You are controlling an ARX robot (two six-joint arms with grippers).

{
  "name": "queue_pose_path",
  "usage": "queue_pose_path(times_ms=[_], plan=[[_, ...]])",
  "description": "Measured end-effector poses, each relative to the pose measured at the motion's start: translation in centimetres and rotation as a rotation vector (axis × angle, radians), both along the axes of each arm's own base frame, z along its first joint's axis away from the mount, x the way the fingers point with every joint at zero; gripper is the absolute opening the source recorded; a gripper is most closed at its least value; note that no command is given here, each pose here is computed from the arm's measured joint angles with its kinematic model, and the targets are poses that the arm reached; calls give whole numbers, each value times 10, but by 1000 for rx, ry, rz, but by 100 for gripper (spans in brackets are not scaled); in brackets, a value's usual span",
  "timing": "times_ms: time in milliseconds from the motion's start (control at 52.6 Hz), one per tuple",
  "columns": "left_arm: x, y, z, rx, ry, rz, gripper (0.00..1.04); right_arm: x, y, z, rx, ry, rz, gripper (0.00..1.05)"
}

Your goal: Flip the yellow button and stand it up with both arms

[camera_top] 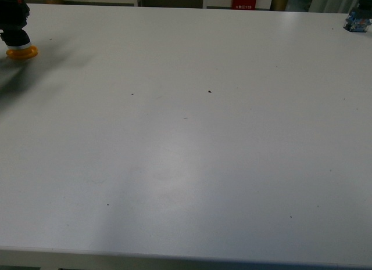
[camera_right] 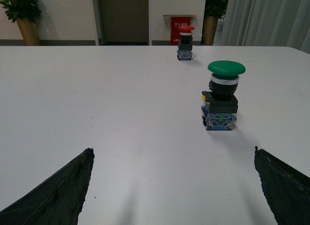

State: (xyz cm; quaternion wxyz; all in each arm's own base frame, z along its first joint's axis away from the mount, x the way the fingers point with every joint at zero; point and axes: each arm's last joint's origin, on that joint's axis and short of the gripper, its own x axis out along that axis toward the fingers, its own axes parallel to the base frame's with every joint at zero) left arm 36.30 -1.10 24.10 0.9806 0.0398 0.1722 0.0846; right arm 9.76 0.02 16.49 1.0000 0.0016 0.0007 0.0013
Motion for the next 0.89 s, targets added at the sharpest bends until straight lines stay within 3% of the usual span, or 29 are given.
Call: queue_pose_path(times_ms=[190,685,894], plan=[[-2,-6,6,-77,-58,-21,36,0,0,0,0,0,0,97],[1,-21,32,-624,-297,-93,36,0,0,0,0,0,0,97],[8,-43,19,-801,-246,-218,36,0,0,0,0,0,0,97]])
